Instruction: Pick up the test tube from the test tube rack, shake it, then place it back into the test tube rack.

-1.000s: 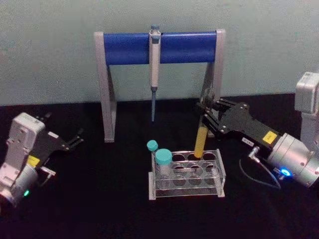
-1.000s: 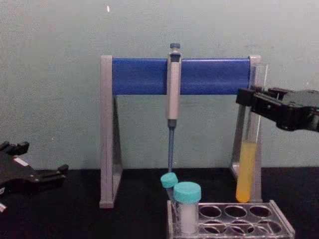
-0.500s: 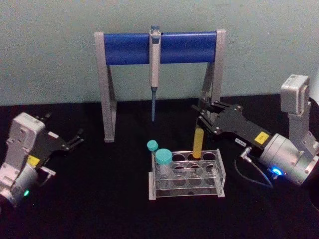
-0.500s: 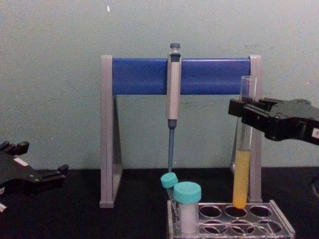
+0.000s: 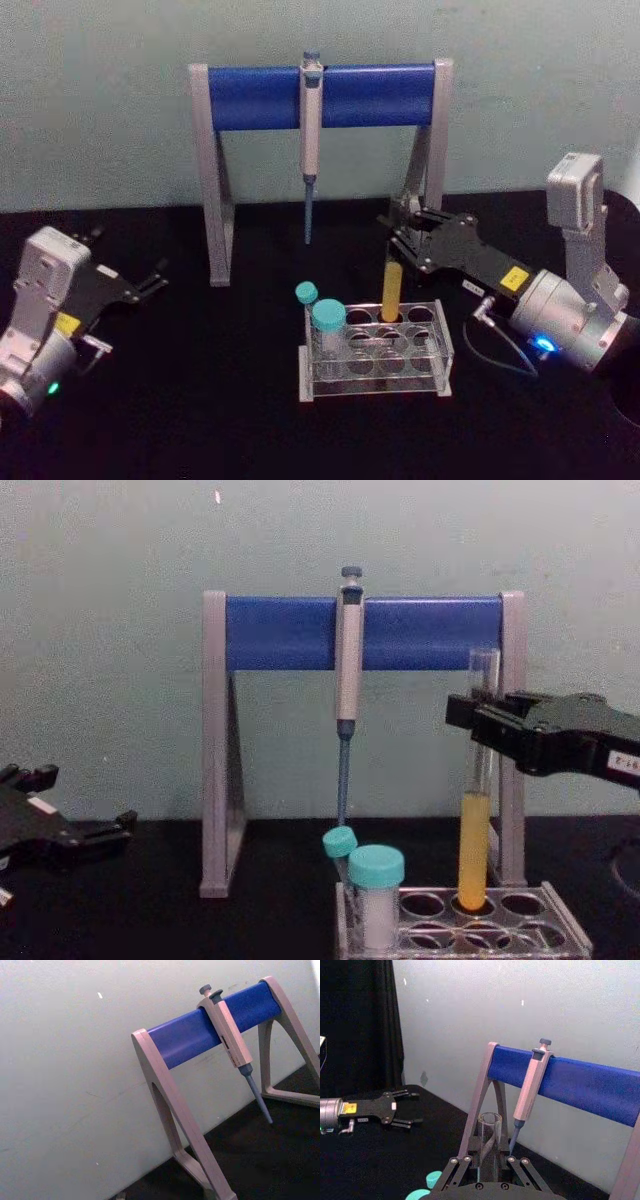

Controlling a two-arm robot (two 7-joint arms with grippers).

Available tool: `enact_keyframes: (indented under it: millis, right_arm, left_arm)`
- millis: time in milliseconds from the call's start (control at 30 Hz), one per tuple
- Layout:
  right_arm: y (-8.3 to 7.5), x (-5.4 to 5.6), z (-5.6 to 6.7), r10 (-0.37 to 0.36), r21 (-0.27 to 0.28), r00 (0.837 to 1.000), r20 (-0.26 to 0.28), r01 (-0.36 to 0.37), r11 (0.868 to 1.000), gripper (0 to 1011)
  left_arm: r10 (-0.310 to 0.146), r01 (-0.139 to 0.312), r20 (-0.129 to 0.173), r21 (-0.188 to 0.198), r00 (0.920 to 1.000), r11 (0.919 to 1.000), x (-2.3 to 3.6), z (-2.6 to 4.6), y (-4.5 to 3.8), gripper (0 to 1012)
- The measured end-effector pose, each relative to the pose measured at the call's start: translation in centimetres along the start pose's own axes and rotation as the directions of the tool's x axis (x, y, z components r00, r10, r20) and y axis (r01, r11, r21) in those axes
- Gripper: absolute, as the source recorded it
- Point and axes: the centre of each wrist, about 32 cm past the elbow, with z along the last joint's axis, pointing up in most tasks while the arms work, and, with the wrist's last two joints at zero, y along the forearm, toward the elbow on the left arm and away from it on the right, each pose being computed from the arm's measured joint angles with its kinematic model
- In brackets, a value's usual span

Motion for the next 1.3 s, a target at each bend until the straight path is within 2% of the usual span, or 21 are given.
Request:
enact_keyframes:
  millis: [633,1300]
  right_arm:
    - [0.7,0.2,-1.1,0.002,-0.038,1.000,-0.021,-0.003,0.999,240]
    - [1.3,0.6,-1.8,0.006,-0.091,0.999,-0.039,-0.010,0.996,239]
  left_arm:
    - [0.000,0.000,0.000,0.000,1.0000,1.0000,0.00,0.00,0.00,1001]
    - [0.000,0.000,0.000,0.000,1.0000,1.0000,0.00,0.00,0.00,1001]
